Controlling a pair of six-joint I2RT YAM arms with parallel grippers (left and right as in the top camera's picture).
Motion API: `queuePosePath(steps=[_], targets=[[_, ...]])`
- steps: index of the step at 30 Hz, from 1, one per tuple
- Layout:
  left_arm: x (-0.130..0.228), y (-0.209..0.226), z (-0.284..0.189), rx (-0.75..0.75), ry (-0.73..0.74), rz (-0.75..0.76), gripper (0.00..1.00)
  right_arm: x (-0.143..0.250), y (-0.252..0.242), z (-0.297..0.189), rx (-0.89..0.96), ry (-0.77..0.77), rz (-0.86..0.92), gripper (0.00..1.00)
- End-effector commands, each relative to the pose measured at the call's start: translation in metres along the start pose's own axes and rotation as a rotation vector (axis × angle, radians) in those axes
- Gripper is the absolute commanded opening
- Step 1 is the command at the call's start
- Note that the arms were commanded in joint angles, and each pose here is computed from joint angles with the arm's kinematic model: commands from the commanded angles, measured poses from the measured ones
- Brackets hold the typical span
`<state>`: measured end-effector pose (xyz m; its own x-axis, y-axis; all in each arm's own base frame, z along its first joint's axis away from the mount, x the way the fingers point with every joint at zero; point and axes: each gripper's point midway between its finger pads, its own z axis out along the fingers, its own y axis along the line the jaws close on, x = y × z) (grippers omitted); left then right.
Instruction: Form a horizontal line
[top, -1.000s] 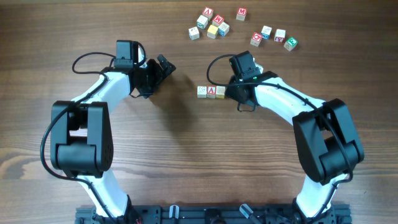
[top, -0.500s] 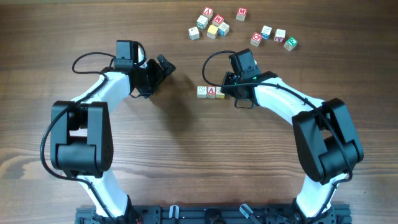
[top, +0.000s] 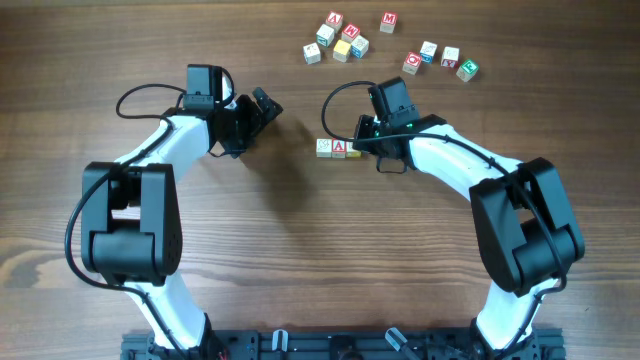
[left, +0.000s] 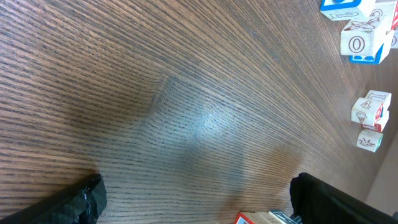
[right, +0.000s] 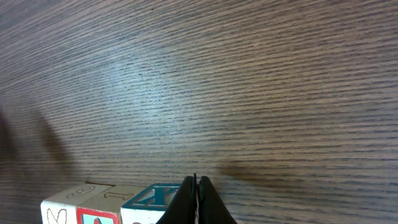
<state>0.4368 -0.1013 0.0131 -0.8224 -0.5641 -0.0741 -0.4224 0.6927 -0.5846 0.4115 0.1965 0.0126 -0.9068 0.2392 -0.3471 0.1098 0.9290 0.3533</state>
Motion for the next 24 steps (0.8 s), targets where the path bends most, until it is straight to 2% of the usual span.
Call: queuePosePath(steps=[1, 5, 24], targets=[[0.032, 0.117, 0.031, -0.355, 0.049, -0.107, 1.00, 0.005, -0.001, 0.005, -0.005, 0.020, -0.014, 0.05], [0.032, 0.117, 0.031, -0.355, 0.049, -0.107, 1.00, 0.008, -0.015, 0.005, 0.065, 0.018, 0.074, 0.04], [0.032, 0.117, 0.031, -0.356, 0.049, -0.107, 1.00, 0.018, -0.002, 0.005, -0.010, 0.076, 0.041, 0.05]])
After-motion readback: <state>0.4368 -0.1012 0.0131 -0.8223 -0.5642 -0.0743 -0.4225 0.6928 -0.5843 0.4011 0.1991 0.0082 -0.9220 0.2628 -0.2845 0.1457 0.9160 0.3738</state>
